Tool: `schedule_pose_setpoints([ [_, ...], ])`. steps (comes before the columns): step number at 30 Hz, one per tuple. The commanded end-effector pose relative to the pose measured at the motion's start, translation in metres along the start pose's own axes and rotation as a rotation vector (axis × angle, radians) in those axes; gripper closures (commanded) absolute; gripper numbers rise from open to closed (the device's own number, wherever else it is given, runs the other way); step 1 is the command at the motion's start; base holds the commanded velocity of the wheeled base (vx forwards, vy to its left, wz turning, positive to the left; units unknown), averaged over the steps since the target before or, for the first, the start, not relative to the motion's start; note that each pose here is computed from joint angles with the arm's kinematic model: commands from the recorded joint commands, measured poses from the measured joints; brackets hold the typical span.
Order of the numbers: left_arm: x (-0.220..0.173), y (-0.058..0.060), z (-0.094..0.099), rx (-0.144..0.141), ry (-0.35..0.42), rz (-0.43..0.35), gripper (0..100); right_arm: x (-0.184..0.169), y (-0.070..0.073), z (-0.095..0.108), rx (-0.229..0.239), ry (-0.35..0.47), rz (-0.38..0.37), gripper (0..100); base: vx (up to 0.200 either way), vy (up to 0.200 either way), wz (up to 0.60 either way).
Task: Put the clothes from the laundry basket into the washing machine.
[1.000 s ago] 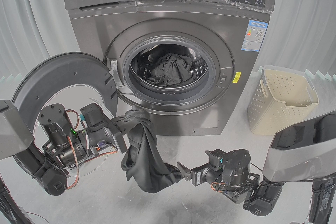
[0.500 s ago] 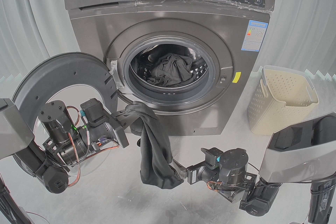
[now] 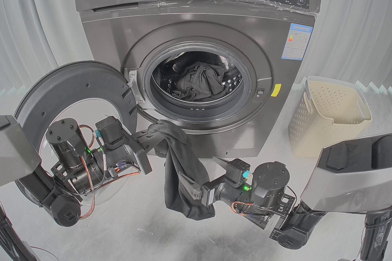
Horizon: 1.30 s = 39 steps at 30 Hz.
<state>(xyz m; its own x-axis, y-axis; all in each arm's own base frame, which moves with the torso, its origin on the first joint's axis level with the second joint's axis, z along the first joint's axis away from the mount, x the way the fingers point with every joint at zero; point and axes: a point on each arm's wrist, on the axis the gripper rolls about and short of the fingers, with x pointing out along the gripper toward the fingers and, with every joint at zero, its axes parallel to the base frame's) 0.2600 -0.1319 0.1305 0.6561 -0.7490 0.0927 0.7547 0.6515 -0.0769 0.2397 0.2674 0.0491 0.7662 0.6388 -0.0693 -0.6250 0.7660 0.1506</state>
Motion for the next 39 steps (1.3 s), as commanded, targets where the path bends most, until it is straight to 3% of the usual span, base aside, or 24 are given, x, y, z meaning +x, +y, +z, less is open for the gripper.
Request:
schedule_pose_setpoints([
  [1, 0.0, 0.0, -0.001, 0.001, 0.001, 0.0, 100, 0.001, 0.014, 0.009, 0.005, -0.037, 0.065, 0, 0.0, 0.0, 0.0],
  [4, 0.0, 0.0, -0.001, -0.001, 0.001, 0.0, 100, 0.006, 0.019, 0.011, 0.005, -0.054, 0.095, 0, 0.0, 0.0, 0.0],
  [8, -0.001, 0.0, -0.001, -0.002, 0.004, 0.0, 100, 0.021, 0.015, 0.019, -0.009, -0.099, 0.084, 0, 0.0, 0.0, 0.0],
  [13, -0.001, 0.0, 0.0, -0.001, 0.001, 0.001, 100, 0.043, -0.008, 0.021, -0.032, -0.124, 0.024, 0, 0.0, 0.0, 0.0],
  [18, -0.002, -0.001, 0.0, -0.002, 0.004, -0.001, 100, 0.051, -0.017, 0.02, -0.031, -0.136, 0.0, 0, 0.0, 0.0, 0.0],
  [33, -0.002, -0.001, -0.001, -0.003, 0.006, -0.001, 100, 0.059, -0.012, 0.008, -0.043, -0.127, 0.01, 0, 0.0, 0.0, 0.0],
  [34, -0.002, -0.001, -0.001, -0.003, 0.006, -0.001, 100, 0.063, -0.012, 0.007, -0.041, -0.139, 0.012, 100, 0.0, 0.0, 0.0],
  [39, -0.003, -0.001, 0.0, -0.001, 0.003, -0.001, 100, 0.067, -0.01, 0.003, -0.041, -0.145, 0.016, 100, 0.0, 0.0, 0.0],
])
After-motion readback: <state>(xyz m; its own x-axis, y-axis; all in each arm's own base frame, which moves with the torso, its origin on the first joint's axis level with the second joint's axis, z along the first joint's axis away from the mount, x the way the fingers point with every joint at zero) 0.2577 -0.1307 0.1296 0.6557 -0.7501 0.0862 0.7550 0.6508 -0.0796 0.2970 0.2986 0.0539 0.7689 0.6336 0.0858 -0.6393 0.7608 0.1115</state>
